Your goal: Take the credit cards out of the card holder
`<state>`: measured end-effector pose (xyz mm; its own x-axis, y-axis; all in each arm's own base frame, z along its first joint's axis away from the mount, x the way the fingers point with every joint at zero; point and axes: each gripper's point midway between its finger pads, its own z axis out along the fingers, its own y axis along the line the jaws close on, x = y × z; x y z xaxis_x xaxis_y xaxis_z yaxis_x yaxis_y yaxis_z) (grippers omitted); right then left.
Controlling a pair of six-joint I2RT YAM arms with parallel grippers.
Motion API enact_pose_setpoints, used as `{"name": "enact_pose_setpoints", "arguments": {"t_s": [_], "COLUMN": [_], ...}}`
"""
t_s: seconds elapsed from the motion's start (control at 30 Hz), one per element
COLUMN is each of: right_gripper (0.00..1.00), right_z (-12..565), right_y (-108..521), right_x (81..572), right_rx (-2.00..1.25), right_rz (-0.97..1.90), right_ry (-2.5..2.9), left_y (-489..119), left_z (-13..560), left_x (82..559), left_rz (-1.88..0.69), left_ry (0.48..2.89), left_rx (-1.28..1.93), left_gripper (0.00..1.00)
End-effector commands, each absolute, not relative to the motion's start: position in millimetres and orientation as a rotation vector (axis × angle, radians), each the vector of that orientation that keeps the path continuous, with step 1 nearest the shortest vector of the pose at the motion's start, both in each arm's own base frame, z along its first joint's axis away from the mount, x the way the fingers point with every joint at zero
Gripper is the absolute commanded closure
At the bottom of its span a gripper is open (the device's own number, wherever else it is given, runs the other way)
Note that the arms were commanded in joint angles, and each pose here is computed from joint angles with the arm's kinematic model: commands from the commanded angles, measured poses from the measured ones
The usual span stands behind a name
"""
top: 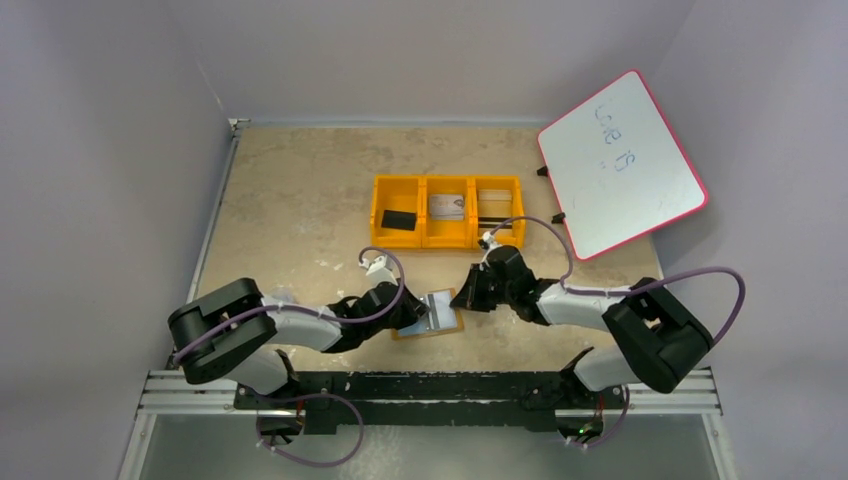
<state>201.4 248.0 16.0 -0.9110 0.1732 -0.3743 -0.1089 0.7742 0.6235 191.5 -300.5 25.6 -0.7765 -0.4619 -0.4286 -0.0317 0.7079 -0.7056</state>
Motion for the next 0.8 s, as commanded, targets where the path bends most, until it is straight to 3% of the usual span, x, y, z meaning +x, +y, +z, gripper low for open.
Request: {"name": "enact_pose_setpoints", "arguments": {"t_s": [0.0,0.37,0.53,0.77], "right_gripper": [1.00,0.97,0.98,0.99], "right_z": [-13,-3,-7,-7], "right_y": [229,234,236,237], "right_x": [172,173,172,172], "right_rx": [0.033,0.030,0.024,0.017], "right_rz": [0.840,0.889,0.900,0.905], "right_ry": [2.697,2.662,2.674,2.672], "left_y": [-306,-311,-317,-324], "left_z": [48,56,54,45], "left_x": [198,201,196,190], "left_rz": [-1.017,-1.021,-1.056,-1.108], "left_ry": [2.224,2.210,2.232,2.264], "left_rx": [-0.401,-0.347,-0.341,-0.364], "left_gripper": [0.99,1.00,0.89,0.81]}}
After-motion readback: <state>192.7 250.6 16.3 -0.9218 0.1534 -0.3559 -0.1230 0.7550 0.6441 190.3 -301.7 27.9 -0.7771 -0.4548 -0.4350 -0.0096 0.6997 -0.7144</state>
